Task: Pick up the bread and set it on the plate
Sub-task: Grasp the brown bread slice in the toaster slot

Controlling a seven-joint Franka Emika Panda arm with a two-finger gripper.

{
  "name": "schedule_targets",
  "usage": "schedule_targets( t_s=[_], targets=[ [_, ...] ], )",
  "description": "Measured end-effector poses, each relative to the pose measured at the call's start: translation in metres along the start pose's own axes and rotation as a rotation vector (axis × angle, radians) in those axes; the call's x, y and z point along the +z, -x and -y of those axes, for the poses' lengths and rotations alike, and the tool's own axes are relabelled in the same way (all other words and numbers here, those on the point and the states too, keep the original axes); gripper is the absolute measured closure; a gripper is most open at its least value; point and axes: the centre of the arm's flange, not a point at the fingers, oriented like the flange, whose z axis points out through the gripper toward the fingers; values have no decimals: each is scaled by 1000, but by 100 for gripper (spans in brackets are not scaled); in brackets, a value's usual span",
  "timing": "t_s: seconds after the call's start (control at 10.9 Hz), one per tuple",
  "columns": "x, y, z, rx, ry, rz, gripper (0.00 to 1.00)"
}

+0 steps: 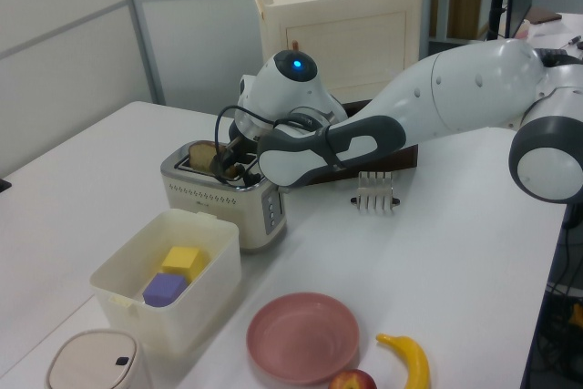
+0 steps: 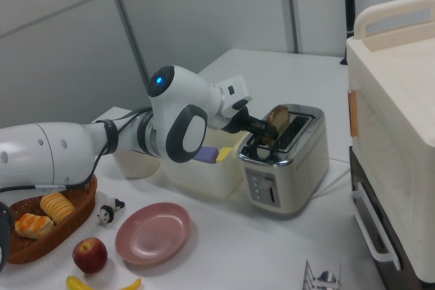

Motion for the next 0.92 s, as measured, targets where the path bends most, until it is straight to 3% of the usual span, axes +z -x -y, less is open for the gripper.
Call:
schedule_targets(
  t_s=[0.09,0.18,0.46,0.92],
  targets=[
    [-1,-2,3,-3,-4,-9,55],
    [-1,-2,4,-3,-4,-9,55],
    [-6,-7,0,2,-1,-22,90],
    [-58,-43,-16,24,2,-114,90]
  ],
)
